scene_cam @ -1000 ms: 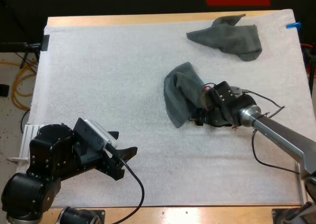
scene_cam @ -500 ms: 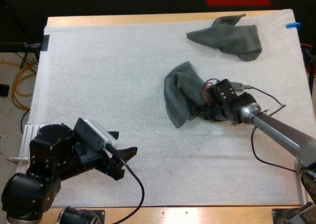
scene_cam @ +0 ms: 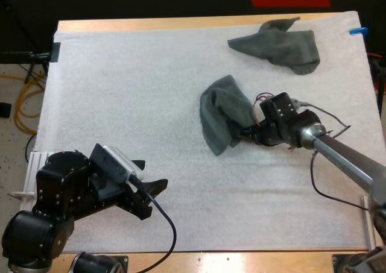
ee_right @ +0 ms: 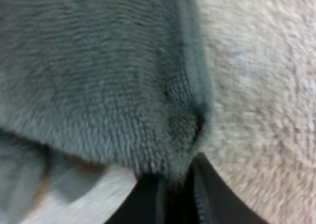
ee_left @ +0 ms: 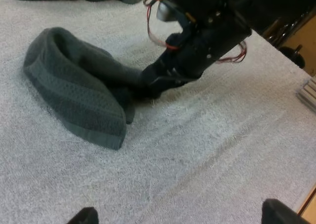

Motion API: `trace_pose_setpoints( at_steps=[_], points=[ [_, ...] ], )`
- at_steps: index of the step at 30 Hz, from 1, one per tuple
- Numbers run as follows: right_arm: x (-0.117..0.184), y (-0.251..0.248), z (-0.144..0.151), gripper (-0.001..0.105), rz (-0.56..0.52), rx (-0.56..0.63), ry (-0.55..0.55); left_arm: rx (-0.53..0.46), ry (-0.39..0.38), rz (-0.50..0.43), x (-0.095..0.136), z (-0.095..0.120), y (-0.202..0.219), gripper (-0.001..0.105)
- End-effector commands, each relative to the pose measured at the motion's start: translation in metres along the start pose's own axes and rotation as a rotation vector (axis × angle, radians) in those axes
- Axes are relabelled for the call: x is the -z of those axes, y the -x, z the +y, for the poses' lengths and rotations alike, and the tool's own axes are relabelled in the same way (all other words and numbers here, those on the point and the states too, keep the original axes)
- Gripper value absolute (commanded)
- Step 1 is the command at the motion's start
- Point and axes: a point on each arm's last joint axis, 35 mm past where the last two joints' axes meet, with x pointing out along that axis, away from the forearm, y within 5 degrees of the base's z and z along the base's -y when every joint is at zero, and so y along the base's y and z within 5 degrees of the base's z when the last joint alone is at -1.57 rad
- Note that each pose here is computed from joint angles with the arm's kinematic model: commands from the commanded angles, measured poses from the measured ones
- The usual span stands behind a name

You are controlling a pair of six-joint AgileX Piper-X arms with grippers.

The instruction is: Pick towel from pile fold and stack

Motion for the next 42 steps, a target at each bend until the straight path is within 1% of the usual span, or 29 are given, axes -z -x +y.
trace_pose_setpoints(
  at_steps=[1,2,4,5,7,10,11,13,14,16,17,19,20,22,24,26,29,30,31,32,33,34,35,37,38,40,41,42],
  points=[
    [-0.010,0.027,0.006,0.000,-0.084,-0.030,0.063,0.010,-0.002,0.001,-0.001,-0.002,0.001,0.063],
    [-0.012,0.035,0.008,0.000,-0.107,-0.033,0.074,0.010,-0.002,0.001,-0.001,-0.002,0.001,0.063],
    [-0.023,0.070,0.014,0.000,-0.216,-0.045,0.124,0.010,-0.002,0.001,-0.001,-0.002,0.001,0.063],
    [-0.026,0.078,0.016,0.000,-0.241,-0.047,0.132,0.010,-0.002,0.001,-0.001,-0.002,0.001,0.063],
    [-0.038,0.118,0.023,0.000,-0.362,-0.060,0.158,0.010,-0.002,0.001,-0.001,-0.002,0.001,0.063],
    [-0.050,0.168,0.031,0.000,-0.513,-0.064,0.193,0.010,-0.002,0.001,-0.001,-0.002,0.001,0.063],
    [-0.051,0.176,0.031,0.000,-0.535,-0.064,0.201,0.010,-0.002,0.001,-0.001,-0.002,0.001,0.063],
    [-0.057,0.205,0.034,0.000,-0.621,-0.015,0.223,0.010,-0.002,0.001,-0.001,-0.002,0.001,0.063],
    [-0.059,0.211,0.034,0.000,-0.637,0.009,0.225,0.010,-0.002,0.001,-0.001,-0.002,0.001,0.063],
    [-0.061,0.230,0.034,0.000,-0.669,0.122,0.244,0.010,-0.002,0.001,-0.001,-0.002,0.001,0.063],
    [-0.061,0.235,0.033,0.000,-0.668,0.159,0.259,0.010,-0.002,0.001,-0.001,-0.002,0.001,0.063],
    [-0.062,0.249,0.031,0.000,-0.658,0.281,0.300,0.010,-0.002,0.001,-0.001,-0.002,0.001,0.063],
    [-0.062,0.253,0.031,0.000,-0.659,0.313,0.303,0.010,-0.002,0.001,-0.001,-0.002,0.001,0.063],
    [-0.063,0.266,0.029,0.000,-0.634,0.444,0.330,0.010,-0.002,0.001,-0.001,-0.002,0.001,0.063],
    [-0.065,0.275,0.028,0.000,-0.627,0.518,0.346,0.010,-0.002,0.001,-0.001,-0.002,0.001,0.063],
    [-0.066,0.282,0.029,0.000,-0.635,0.545,0.353,0.010,-0.002,0.001,-0.001,-0.002,0.001,0.063],
    [-0.066,0.282,0.030,0.000,-0.633,0.508,0.366,0.010,-0.002,0.001,-0.001,-0.002,0.001,0.063],
    [-0.065,0.276,0.031,0.000,-0.598,0.451,0.368,0.010,-0.002,0.001,-0.001,-0.002,0.001,0.063],
    [-0.063,0.267,0.033,0.000,-0.554,0.363,0.360,0.010,-0.002,0.001,-0.001,-0.002,0.001,0.063],
    [-0.062,0.261,0.034,0.000,-0.527,0.313,0.352,0.010,-0.002,0.001,-0.001,-0.002,0.001,0.063],
    [-0.061,0.250,0.036,0.000,-0.472,0.215,0.338,0.010,-0.002,0.001,-0.001,-0.002,0.001,0.063],
    [-0.061,0.238,0.039,0.000,-0.422,0.148,0.333,0.011,-0.003,-0.001,-0.001,-0.002,0.001,0.063],
    [-0.061,0.228,0.041,0.000,-0.388,0.120,0.332,0.011,-0.007,-0.001,-0.001,-0.002,0.001,0.063],
    [-0.059,0.198,0.054,0.000,-0.303,0.047,0.351,0.011,-0.021,-0.002,-0.001,-0.002,0.001,0.063],
    [-0.056,0.190,0.059,0.000,-0.283,0.029,0.365,0.011,-0.021,-0.002,-0.001,-0.002,0.001,0.063],
    [-0.045,0.155,0.082,0.000,-0.192,-0.061,0.409,0.011,-0.021,-0.002,-0.001,-0.002,0.001,0.063],
    [-0.043,0.147,0.087,0.000,-0.174,-0.078,0.416,0.011,-0.021,-0.002,-0.001,-0.002,0.001,0.063],
    [-0.035,0.132,0.101,0.000,-0.131,-0.121,0.445,0.011,-0.021,-0.002,-0.001,-0.002,0.001,0.063]
  ],
)
